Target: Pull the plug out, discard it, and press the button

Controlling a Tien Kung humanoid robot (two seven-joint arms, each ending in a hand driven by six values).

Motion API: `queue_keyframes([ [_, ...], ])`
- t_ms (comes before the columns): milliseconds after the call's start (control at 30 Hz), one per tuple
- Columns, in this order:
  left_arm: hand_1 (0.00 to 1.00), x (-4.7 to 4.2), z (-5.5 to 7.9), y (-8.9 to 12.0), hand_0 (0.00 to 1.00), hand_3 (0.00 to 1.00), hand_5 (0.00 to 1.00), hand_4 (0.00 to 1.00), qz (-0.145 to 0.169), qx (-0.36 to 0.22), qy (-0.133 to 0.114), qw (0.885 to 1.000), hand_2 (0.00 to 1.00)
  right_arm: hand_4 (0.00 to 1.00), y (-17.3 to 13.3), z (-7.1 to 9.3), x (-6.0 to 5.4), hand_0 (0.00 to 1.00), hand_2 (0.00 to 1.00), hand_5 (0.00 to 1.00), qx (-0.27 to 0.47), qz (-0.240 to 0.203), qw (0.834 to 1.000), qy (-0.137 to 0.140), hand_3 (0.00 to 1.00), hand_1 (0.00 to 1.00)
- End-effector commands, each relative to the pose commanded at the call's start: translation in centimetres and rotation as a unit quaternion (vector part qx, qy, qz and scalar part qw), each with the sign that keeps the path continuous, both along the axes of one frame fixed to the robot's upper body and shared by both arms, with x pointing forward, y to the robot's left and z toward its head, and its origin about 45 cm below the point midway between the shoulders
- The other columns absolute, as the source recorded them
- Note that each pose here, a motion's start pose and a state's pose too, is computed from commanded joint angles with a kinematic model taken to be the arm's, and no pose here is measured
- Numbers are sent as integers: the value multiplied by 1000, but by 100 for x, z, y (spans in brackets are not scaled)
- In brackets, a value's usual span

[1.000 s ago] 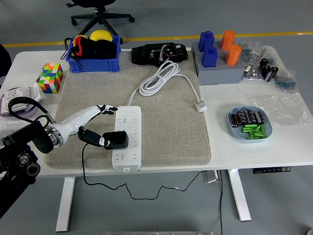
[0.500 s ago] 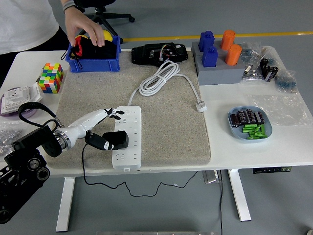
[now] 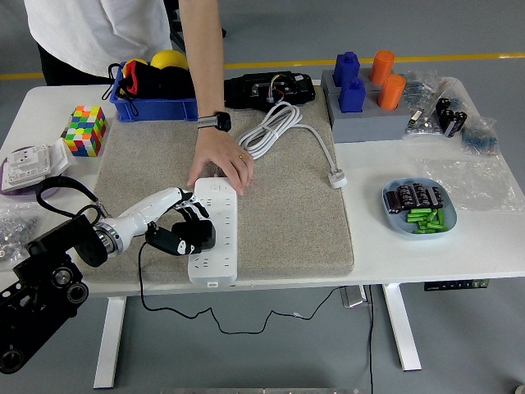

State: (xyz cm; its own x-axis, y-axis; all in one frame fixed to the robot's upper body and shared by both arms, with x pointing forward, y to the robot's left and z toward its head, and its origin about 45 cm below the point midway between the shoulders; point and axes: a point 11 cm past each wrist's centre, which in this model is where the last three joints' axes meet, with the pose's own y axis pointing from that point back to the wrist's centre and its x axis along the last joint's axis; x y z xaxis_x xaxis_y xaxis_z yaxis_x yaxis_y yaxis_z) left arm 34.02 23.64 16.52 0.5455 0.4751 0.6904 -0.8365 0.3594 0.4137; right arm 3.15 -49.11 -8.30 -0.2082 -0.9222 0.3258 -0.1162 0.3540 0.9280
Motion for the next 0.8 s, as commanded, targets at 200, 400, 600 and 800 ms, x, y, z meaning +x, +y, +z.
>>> queue_keyframes([
  [200, 375, 7, 16, -8, 424, 517, 2, 740, 4, -24, -2, 1000, 358, 711, 4, 0, 12, 700, 659, 486, 1, 0, 1000, -1, 617, 676],
  [400, 372, 18, 106, -23, 397, 520, 2, 738, 0, -38, -12, 999, 355, 711, -8, 4, 2, 701, 659, 486, -1, 0, 1000, 0, 617, 676],
  [600, 370, 129, 305, 51, 401, 520, 2, 730, 11, -50, -46, 998, 353, 711, -10, 8, 23, 700, 659, 486, -1, 4, 1000, -1, 617, 676],
  [800, 371, 357, 342, 265, 408, 519, 2, 732, 54, -42, -90, 994, 354, 711, -22, 15, 38, 700, 659, 486, -2, 7, 1000, 0, 617, 676],
])
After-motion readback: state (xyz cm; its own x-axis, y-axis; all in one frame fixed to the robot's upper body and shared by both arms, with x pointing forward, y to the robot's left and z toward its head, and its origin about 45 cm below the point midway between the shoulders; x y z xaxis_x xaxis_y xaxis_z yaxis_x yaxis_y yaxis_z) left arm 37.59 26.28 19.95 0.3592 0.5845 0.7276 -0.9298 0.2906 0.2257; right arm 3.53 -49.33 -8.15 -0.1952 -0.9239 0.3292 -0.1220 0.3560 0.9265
